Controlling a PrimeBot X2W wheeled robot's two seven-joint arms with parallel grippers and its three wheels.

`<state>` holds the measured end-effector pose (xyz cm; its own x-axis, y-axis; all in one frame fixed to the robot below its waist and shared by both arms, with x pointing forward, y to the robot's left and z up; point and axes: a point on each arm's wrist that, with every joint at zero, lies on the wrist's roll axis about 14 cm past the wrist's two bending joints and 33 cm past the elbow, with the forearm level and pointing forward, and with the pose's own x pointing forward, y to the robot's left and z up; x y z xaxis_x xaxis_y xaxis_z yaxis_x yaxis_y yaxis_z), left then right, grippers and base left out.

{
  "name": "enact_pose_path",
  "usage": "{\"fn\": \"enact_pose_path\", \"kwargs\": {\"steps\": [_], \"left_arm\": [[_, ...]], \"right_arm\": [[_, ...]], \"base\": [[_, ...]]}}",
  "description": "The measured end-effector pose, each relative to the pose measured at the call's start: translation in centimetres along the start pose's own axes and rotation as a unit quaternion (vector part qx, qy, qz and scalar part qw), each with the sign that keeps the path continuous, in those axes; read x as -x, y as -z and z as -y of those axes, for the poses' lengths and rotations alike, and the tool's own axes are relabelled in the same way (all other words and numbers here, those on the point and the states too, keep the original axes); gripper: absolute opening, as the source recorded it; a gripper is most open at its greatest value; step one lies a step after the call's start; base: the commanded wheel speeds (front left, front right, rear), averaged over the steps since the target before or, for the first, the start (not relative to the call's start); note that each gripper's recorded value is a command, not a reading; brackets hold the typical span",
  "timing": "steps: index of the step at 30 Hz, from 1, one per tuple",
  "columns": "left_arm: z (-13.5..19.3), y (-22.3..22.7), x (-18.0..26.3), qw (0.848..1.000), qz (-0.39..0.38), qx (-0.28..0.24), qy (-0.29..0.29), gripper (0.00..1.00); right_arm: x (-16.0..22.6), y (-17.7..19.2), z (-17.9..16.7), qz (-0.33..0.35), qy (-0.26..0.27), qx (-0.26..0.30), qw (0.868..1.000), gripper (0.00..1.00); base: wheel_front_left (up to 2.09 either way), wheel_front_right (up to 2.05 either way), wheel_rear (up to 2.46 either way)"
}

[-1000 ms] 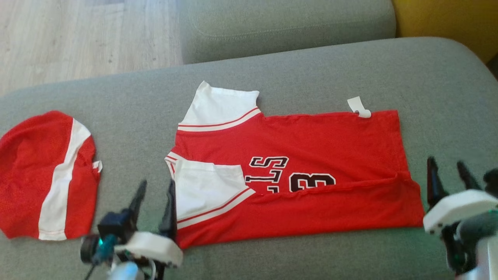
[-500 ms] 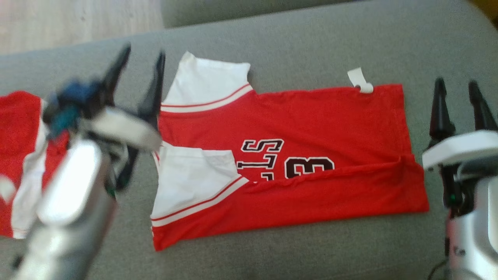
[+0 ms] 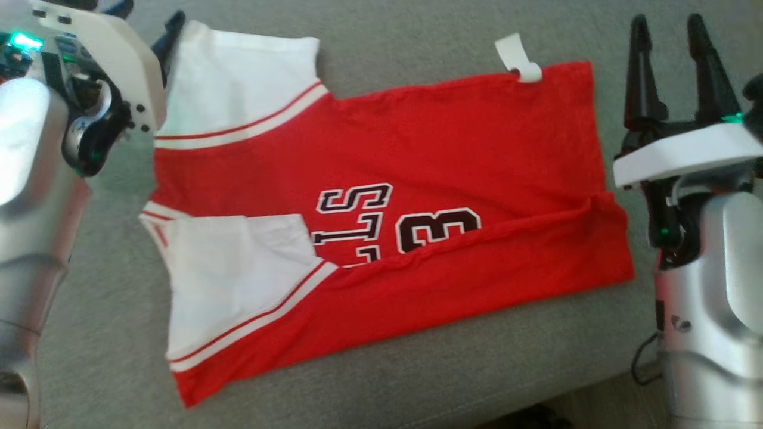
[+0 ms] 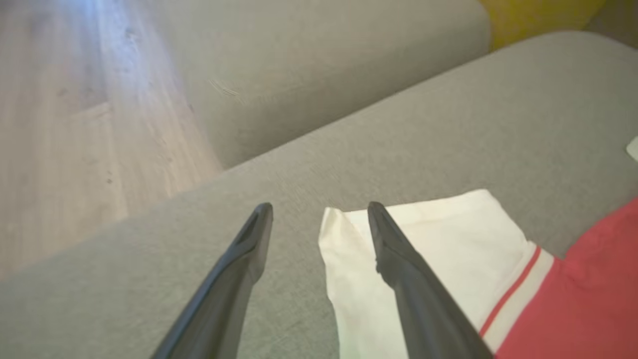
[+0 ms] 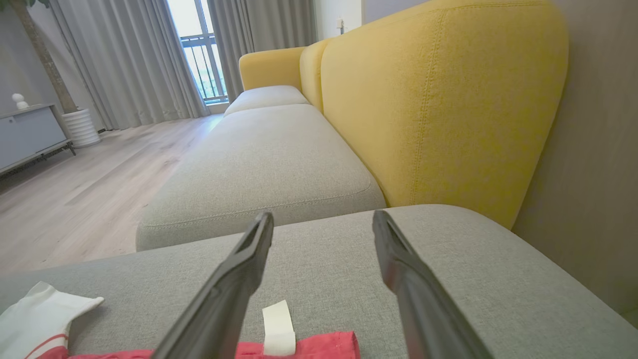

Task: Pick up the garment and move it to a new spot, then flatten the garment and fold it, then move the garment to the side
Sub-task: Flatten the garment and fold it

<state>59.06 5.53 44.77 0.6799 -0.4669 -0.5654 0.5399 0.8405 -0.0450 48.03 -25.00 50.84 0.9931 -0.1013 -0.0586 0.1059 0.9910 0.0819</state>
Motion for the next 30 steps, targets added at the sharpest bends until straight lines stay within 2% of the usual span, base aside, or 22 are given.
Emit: {"fn": "enact_pose_path", "kwargs": {"steps": [4, 9, 19, 23, 24, 25, 30], "left_arm": [[1.7, 2.9, -2.7, 0.997, -0.062, -0.005, 0.036, 1.0], [1.6, 4.8, -5.0, 0.993, -0.105, -0.016, 0.045, 1.0], [0.1, 5.5, -7.0, 0.991, -0.123, -0.035, 0.031, 1.0], [0.7, 6.2, -6.8, 0.989, -0.144, -0.009, 0.046, 1.0], [0.8, 6.3, -6.7, 0.987, -0.152, -0.006, 0.05, 0.43], [1.0, 6.2, -6.6, 0.986, -0.157, -0.005, 0.054, 0.0], [1.6, 5.9, -5.9, 0.987, -0.149, -0.003, 0.066, 0.0]], "right_arm": [[-0.3, 0.5, 0.5, -0.005, 0.004, 0.006, 1.0, 1.0], [-0.8, 0.8, 1.0, -0.004, 0.006, 0.014, 1.0, 1.0], [-0.9, 1.5, 1.2, -0.011, 0.006, 0.023, 1.0, 1.0], [-1.0, 1.5, 1.2, -0.01, 0.006, 0.023, 1.0, 1.0], [-1.0, 1.5, 1.2, -0.01, 0.006, 0.022, 1.0, 1.0], [-1.0, 1.5, 1.2, -0.009, 0.006, 0.023, 1.0, 1.0], [-1.2, 1.4, 1.1, -0.012, 0.006, 0.027, 1.0, 1.0]], "base": [[0.0, 0.0, 0.0], [0.0, 0.0, 0.0], [0.0, 0.0, 0.0], [0.0, 0.0, 0.0], [0.0, 0.0, 0.0], [0.0, 0.0, 0.0], [0.0, 0.0, 0.0]]}}
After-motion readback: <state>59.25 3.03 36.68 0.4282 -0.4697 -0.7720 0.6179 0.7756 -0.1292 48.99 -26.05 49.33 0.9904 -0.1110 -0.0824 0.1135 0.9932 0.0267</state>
